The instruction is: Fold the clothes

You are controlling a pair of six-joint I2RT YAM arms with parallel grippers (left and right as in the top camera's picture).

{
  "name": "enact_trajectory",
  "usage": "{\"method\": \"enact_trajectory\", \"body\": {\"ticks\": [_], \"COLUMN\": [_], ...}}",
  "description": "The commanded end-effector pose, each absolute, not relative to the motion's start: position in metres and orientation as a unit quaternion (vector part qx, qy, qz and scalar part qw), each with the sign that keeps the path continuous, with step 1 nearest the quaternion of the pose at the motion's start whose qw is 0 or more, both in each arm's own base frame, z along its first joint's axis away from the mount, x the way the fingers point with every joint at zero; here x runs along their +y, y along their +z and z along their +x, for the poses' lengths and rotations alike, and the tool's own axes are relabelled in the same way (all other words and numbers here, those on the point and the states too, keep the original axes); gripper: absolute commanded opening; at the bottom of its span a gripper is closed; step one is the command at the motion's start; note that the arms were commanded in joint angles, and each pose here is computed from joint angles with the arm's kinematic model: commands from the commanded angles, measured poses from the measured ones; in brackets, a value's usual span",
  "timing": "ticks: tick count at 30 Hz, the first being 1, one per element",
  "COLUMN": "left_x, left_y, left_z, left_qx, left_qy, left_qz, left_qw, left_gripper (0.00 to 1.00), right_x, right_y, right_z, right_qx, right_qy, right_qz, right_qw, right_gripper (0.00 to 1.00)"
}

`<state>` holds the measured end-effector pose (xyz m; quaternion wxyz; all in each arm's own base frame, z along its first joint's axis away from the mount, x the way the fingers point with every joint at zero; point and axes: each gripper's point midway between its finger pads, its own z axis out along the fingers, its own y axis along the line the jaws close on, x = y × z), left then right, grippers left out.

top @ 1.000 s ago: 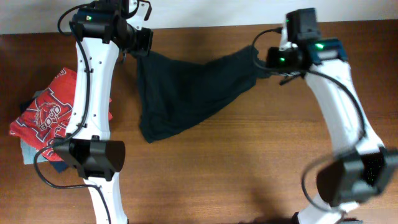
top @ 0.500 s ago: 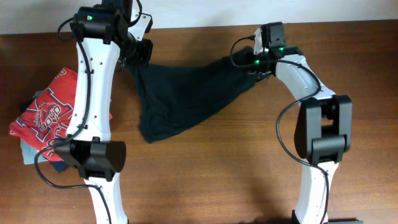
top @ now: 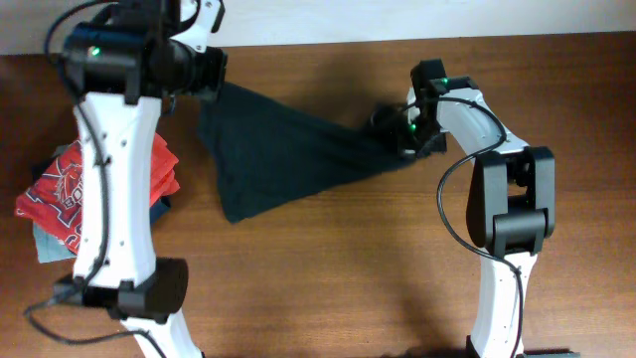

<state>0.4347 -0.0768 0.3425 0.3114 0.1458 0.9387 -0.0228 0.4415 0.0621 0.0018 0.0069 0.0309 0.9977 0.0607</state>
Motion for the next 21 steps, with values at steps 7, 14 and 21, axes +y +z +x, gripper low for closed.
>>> {"method": "enact_trajectory", "body": {"ticks": [7, 14, 21], "left_x": [-0.068, -0.068, -0.068], "left_y": [0.373, 0.372, 0.371], "left_z": [0.419, 0.417, 0.416], "left_qx": [0.926, 0.927, 0.928], "left_qy": [0.000, 0.001, 0.001], "left_qz": [0.150, 0.152, 0.152], "left_qw": [0.345, 0.342, 0.339], "left_gripper": [0.01, 0.01, 0.01], "right_x": [0.051, 0.045, 0.057], "right_y": [0.077, 0.184, 0.163], "right_z": [0.412, 0.437, 0.448], "right_qx": [0.999, 0.977, 0.978], "right_qy": [0.034, 0.056, 0.105], "right_qz": [0.036, 0.040, 0.011], "right_qw": [0.020, 0.200, 0.183], "right_gripper": [0.04, 0.34, 0.42]}}
